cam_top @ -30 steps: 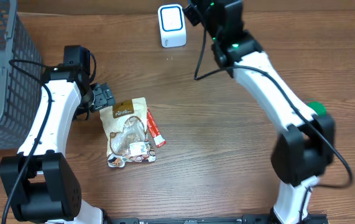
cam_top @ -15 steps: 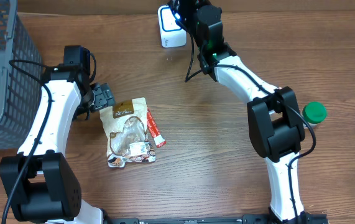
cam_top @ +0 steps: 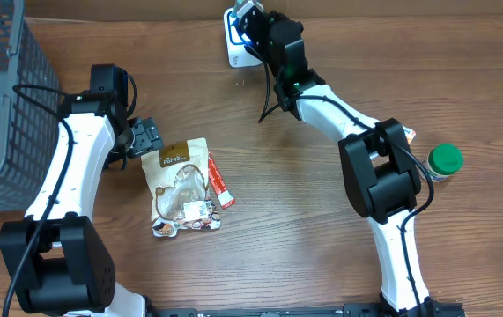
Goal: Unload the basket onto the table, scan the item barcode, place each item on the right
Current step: 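Hold the wipes pack against the scanner window with the right gripper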
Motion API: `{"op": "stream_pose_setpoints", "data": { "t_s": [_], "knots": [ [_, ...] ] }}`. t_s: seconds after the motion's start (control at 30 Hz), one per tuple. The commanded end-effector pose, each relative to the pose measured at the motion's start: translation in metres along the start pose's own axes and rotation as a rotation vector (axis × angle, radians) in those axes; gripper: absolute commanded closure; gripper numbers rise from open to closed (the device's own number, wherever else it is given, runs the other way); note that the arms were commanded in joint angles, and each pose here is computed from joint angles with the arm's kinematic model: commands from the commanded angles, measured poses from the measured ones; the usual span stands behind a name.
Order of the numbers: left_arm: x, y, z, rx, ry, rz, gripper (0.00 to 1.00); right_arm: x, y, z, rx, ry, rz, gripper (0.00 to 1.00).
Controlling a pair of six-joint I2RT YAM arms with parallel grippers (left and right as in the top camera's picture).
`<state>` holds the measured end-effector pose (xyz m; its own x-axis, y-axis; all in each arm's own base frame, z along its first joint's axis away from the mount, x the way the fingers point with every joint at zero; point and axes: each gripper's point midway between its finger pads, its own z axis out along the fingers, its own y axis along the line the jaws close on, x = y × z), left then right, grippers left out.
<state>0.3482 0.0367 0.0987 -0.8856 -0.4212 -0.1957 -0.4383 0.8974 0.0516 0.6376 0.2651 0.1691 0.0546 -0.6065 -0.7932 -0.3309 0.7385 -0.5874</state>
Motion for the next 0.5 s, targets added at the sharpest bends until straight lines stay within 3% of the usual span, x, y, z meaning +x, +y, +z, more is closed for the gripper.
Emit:
{"op": "stream_pose_setpoints", "data": {
  "t_s": [0.0, 0.47],
  "knots": [
    [-0.004, 0.002, -0.006, -0.004, -0.025, 0.002, 0.00, -0.001, 0.008, 0.000, -0.021, 0.025, -0.007, 0.96],
    [-0.004, 0.002, -0.006, -0.004, -0.025, 0.002, 0.00, 0.021, 0.040, -0.005, -0.121, 0.134, -0.025, 0.96]
  ]
}}
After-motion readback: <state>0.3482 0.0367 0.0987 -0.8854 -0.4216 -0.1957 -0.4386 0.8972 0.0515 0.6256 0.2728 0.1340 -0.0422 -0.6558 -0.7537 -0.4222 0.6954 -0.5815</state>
